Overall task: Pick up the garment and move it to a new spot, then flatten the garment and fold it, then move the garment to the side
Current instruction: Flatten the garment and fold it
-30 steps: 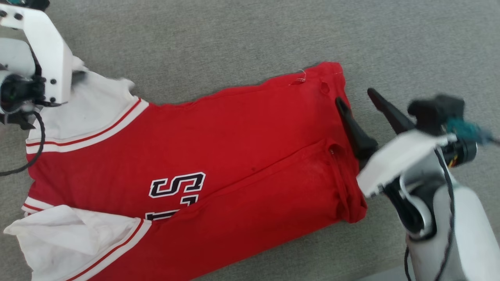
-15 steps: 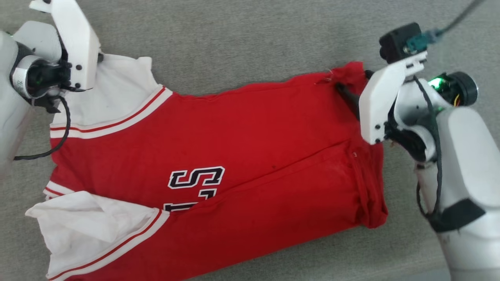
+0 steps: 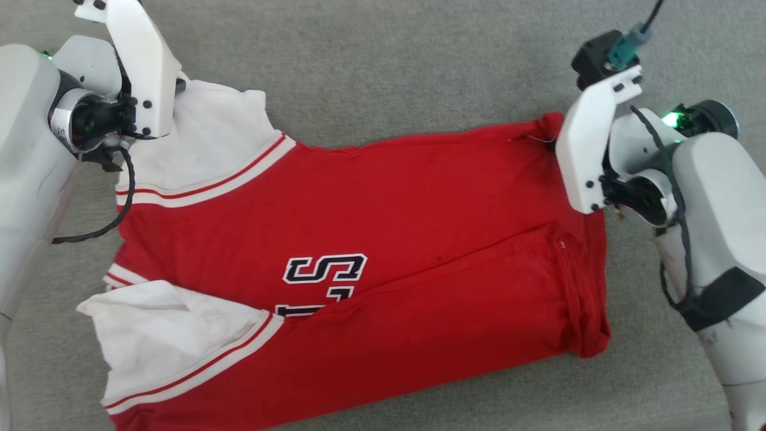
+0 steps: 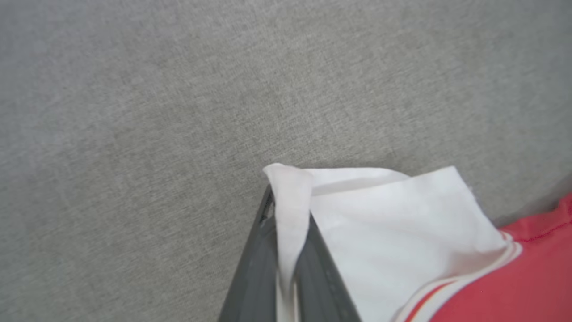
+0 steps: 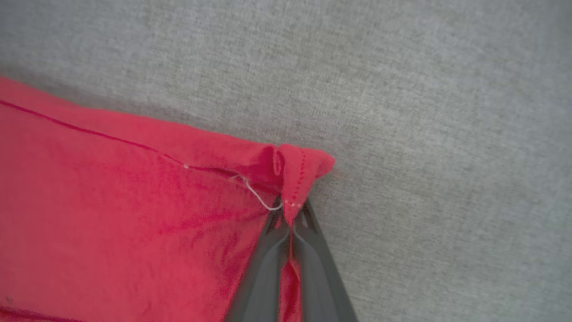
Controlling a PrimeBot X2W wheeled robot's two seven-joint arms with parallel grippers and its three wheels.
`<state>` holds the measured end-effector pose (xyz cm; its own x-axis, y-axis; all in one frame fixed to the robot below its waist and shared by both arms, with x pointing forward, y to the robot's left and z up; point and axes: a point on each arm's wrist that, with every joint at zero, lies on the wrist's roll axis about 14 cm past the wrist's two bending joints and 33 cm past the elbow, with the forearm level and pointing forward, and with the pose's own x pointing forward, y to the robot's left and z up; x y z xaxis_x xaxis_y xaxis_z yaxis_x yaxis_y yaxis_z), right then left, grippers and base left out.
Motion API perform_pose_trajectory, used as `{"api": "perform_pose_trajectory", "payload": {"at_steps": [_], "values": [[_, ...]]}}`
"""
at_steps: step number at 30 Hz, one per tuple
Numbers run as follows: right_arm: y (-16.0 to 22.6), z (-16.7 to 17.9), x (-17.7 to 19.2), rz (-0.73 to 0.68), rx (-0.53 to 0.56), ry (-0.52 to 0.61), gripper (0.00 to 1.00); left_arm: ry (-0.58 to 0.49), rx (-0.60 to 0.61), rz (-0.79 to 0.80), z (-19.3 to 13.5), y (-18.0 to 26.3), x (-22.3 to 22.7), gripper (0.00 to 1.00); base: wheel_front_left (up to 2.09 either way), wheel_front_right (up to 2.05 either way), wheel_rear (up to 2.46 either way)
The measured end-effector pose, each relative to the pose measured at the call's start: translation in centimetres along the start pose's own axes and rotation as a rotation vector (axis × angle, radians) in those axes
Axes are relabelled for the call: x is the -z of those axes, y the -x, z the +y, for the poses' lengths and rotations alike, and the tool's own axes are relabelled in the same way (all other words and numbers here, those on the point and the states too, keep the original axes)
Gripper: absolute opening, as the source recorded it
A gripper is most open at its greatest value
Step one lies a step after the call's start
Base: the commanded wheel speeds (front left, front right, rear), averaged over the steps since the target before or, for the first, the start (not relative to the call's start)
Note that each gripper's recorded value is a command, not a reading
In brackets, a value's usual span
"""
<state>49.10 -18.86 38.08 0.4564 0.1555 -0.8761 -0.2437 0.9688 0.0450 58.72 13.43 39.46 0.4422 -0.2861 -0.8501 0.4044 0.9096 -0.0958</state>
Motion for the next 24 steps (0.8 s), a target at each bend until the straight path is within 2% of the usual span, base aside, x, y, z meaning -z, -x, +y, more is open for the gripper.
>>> {"api": "perform_pose_trajectory", "payload": {"at_steps": [5,13,24], "values": [[1.8,-1.2,-0.9,-0.084,0.027,0.0,0.0,0.018,-0.013,-0.059,0.2,2.8,-1.1,0.0,0.0,0.0,0.0],[5.1,-1.2,-1.9,-0.222,0.04,0.014,0.0,0.028,-0.014,-0.139,-0.1,8.3,-1.6,0.0,0.0,0.0,0.0],[8.8,1.6,-2.1,-0.348,0.009,0.105,0.0,0.03,-0.051,-0.158,-1.0,13.7,2.8,0.0,0.0,0.0,0.0]]}}
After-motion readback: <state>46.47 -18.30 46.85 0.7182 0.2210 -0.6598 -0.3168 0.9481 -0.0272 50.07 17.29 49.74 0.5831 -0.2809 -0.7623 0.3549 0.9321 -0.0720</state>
